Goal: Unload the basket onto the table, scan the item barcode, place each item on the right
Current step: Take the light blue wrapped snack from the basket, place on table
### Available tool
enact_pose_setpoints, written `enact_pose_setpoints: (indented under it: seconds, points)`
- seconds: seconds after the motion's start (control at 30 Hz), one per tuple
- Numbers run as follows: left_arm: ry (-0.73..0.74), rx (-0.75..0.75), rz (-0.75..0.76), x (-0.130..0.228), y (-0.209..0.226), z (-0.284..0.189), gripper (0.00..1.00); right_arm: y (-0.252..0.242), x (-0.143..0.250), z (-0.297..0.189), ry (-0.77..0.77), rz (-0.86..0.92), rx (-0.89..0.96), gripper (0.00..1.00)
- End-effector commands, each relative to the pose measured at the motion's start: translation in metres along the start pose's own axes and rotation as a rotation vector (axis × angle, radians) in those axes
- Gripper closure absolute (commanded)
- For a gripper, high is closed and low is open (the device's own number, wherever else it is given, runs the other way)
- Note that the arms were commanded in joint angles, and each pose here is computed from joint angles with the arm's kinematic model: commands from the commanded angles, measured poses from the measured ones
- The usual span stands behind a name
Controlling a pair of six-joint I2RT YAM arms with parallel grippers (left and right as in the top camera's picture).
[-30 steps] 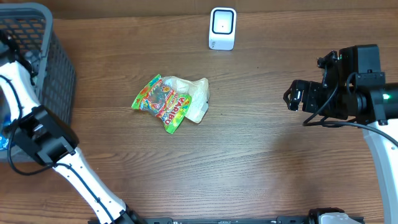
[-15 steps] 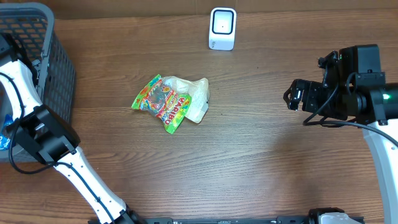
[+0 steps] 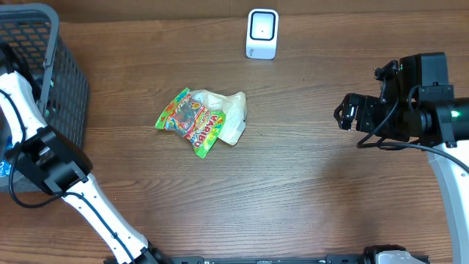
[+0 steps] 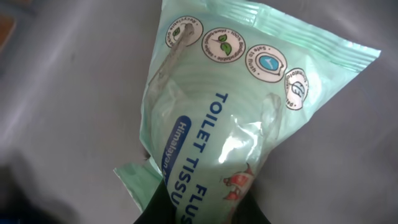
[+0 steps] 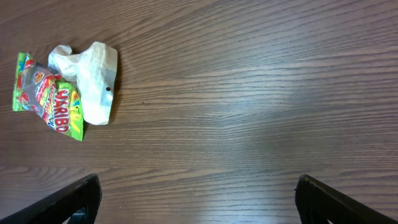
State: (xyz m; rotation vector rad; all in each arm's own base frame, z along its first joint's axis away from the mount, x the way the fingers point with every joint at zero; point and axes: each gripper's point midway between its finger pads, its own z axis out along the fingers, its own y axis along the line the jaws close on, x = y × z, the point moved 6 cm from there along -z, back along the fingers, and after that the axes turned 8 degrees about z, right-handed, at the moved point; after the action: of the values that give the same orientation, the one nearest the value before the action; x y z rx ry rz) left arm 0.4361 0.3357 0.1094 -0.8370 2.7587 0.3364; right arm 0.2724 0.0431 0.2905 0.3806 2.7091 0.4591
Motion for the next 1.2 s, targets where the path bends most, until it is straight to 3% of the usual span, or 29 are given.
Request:
enact_pose_setpoints:
  seconds: [0.0,0.1,0.13,0.17,0.27,0.33,0.4,0.47,0.63,0.83,0.97,1.0,1.1,1.17]
  points:
    - [-0.131,0.054,-0.051,-0.023,0.003,-0.063,0.96,0.005,-0.004,-0.007,-0.026,-0.006,-0.017,0.00]
    - [-0.278,0.062,-0.076,-0.033,0.014,-0.142,0.96,0.005,-0.004,-0.007,-0.026,-0.007,-0.017,0.00]
    - [-0.378,0.070,-0.083,-0.030,0.020,-0.201,0.96,0.005,-0.004,-0.007,-0.026,-0.007,-0.017,0.00]
    - [-0.420,0.078,-0.083,-0.025,0.021,-0.230,0.96,0.005,-0.004,-0.007,-0.026,-0.007,-0.017,0.00]
    - [-0.508,0.253,-0.011,0.023,-0.005,-0.333,0.96,0.005,-0.004,-0.007,-0.029,-0.008,-0.018,0.00]
    - [-0.438,0.337,0.086,0.057,-0.038,-0.355,0.96,0.005,-0.006,-0.007,-0.036,-0.009,-0.021,0.00]
    - [-0.345,0.380,0.193,0.077,-0.071,-0.352,0.96,0.006,-0.006,-0.007,-0.040,-0.011,-0.023,0.00]
    - [-0.214,0.436,0.405,0.101,-0.133,-0.337,0.96,0.007,-0.009,-0.007,-0.052,-0.017,-0.027,0.00]
    - [0.030,0.473,0.644,0.151,-0.216,-0.294,0.96,0.006,-0.008,-0.007,-0.049,-0.017,-0.026,0.00]
    - [0.265,0.494,0.871,0.234,-0.292,-0.222,0.96,0.006,-0.008,-0.007,-0.049,-0.017,-0.026,0.00]
    - [0.328,0.498,0.928,0.268,-0.309,-0.194,0.96,0.006,-0.007,-0.007,-0.046,-0.015,-0.025,0.00]
    - [0.339,0.495,0.937,0.273,-0.310,-0.190,0.92,0.006,-0.007,-0.007,-0.043,-0.015,-0.024,0.00]
    - [0.348,0.487,0.945,0.277,-0.310,-0.188,0.62,0.006,-0.006,-0.007,-0.038,-0.014,-0.022,0.00]
    - [0.335,0.488,0.938,0.272,-0.309,-0.192,0.55,0.006,-0.006,-0.007,-0.039,-0.014,-0.022,0.00]
